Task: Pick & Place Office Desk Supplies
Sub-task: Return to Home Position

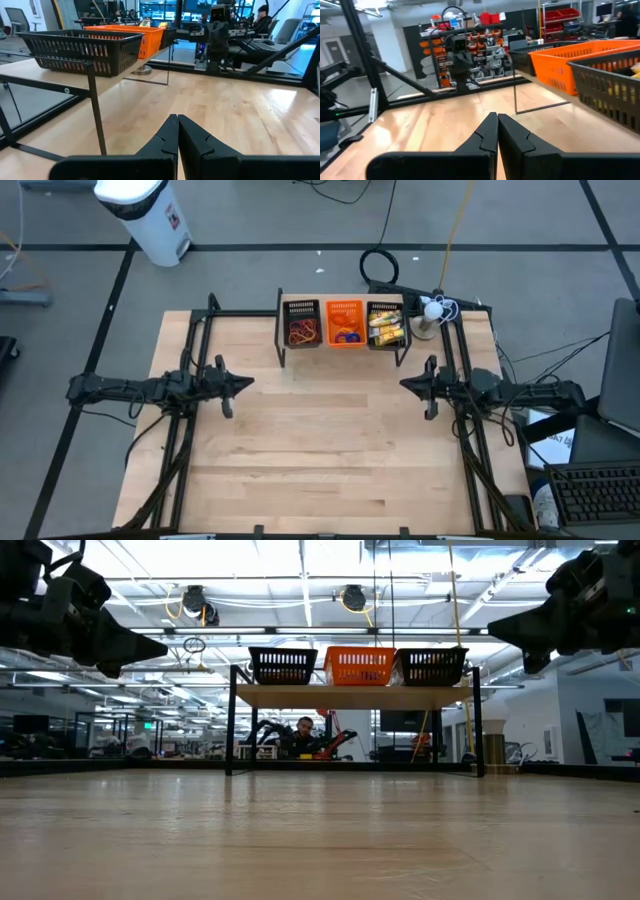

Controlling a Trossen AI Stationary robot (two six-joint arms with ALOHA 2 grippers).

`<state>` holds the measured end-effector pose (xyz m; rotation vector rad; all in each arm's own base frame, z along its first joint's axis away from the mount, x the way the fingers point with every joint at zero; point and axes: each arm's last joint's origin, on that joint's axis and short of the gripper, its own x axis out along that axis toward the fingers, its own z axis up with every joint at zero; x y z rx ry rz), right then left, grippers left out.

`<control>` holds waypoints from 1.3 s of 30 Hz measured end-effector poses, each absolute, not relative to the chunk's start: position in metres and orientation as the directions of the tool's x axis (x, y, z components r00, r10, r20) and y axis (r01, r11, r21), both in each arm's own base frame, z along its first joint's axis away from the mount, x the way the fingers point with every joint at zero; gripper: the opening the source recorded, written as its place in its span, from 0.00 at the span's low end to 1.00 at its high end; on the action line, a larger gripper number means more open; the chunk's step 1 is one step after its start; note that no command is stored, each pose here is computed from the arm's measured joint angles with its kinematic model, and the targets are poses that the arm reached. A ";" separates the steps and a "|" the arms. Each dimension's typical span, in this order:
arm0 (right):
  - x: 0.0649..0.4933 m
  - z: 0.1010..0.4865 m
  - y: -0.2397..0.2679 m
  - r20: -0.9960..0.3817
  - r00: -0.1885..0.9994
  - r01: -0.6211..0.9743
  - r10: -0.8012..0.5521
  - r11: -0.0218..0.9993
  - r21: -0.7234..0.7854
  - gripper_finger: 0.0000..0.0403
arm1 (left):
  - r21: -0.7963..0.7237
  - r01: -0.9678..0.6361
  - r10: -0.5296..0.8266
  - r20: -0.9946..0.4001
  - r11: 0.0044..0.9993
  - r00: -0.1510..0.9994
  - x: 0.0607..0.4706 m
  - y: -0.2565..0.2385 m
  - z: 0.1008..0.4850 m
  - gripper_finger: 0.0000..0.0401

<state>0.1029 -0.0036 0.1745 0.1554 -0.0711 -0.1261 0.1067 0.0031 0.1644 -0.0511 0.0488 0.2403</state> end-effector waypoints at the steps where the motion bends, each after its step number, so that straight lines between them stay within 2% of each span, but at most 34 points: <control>1: 0.103 0.175 -0.004 0.061 0.989 0.127 -0.138 0.979 0.160 0.00 | -0.044 -0.243 0.241 -0.055 0.969 0.969 0.107 0.004 0.164 0.00; 14: 0.103 0.170 -0.008 0.011 0.982 0.185 -0.190 0.967 0.175 0.00 | -0.030 -0.241 0.238 -0.089 0.970 0.967 0.106 0.009 0.161 0.00; 21: 0.103 0.170 -0.008 0.011 0.982 0.185 -0.190 0.968 0.171 0.00 | -0.037 -0.242 0.239 -0.087 0.969 0.967 0.106 0.010 0.161 0.00; 25: 0.103 0.171 -0.008 0.024 0.981 0.183 -0.190 0.968 0.174 0.00 | -0.093 -0.251 0.243 -0.090 0.963 0.966 0.106 0.010 0.161 0.01; 39: 0.103 0.171 -0.008 0.024 0.982 0.182 -0.188 0.968 0.174 0.00 | -0.087 -0.254 0.246 -0.092 0.963 0.965 0.106 0.010 0.161 0.05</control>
